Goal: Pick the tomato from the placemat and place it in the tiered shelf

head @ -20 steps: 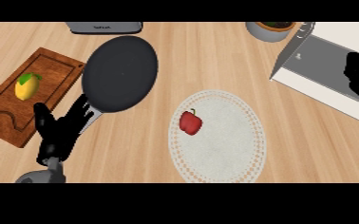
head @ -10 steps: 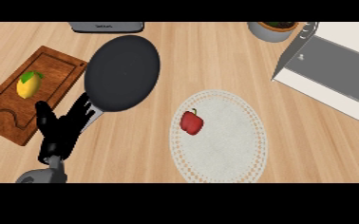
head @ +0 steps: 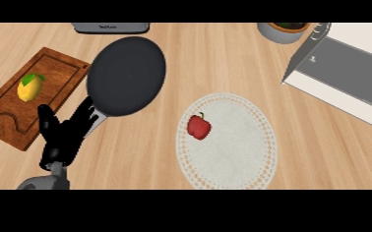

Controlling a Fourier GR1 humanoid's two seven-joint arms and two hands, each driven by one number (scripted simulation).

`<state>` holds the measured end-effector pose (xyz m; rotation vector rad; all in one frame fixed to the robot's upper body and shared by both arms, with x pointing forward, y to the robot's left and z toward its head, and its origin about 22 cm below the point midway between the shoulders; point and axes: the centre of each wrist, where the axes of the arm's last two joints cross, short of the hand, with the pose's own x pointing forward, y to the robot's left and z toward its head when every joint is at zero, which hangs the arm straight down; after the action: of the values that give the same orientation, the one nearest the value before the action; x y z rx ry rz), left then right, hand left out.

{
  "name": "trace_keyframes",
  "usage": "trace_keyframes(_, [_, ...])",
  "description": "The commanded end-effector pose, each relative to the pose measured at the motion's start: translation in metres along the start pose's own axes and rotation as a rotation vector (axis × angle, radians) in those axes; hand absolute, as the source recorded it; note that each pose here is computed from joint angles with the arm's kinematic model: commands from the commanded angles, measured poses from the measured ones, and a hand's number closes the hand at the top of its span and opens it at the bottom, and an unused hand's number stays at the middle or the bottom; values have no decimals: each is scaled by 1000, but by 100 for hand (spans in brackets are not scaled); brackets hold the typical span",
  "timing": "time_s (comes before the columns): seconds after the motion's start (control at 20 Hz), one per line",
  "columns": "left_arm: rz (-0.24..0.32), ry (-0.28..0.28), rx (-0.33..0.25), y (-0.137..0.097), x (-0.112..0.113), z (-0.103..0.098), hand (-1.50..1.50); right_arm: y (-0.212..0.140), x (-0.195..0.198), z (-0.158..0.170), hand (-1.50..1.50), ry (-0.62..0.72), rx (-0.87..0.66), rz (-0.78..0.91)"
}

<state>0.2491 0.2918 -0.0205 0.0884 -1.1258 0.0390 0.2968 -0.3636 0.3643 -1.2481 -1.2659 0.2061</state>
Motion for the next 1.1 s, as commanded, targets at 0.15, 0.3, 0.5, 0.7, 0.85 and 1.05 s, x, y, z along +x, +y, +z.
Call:
trace_keyframes(0.15, [-8,20,-6,-7,-14,12,0,14,-27,-30,150,-7,20,57])
trace_keyframes(0.3, [-14,24,-10,-4,-4,-1,0,24,-25,-44,150,-1,-5,52])
trace_keyframes(0.5, [-7,9,-7,8,-10,9,0,36,-30,-63,150,-1,-6,73])
trace_keyframes(0.7, [-20,7,-21,-11,2,-3,0,36,-37,-76,150,-3,-24,65])
trace_keyframes(0.85, [-5,16,-4,7,-1,5,0,48,-68,-75,150,-33,-23,49])
trace_keyframes(1.05, [-7,-2,-2,-6,-4,-9,0,55,-51,-83,150,-53,-6,36])
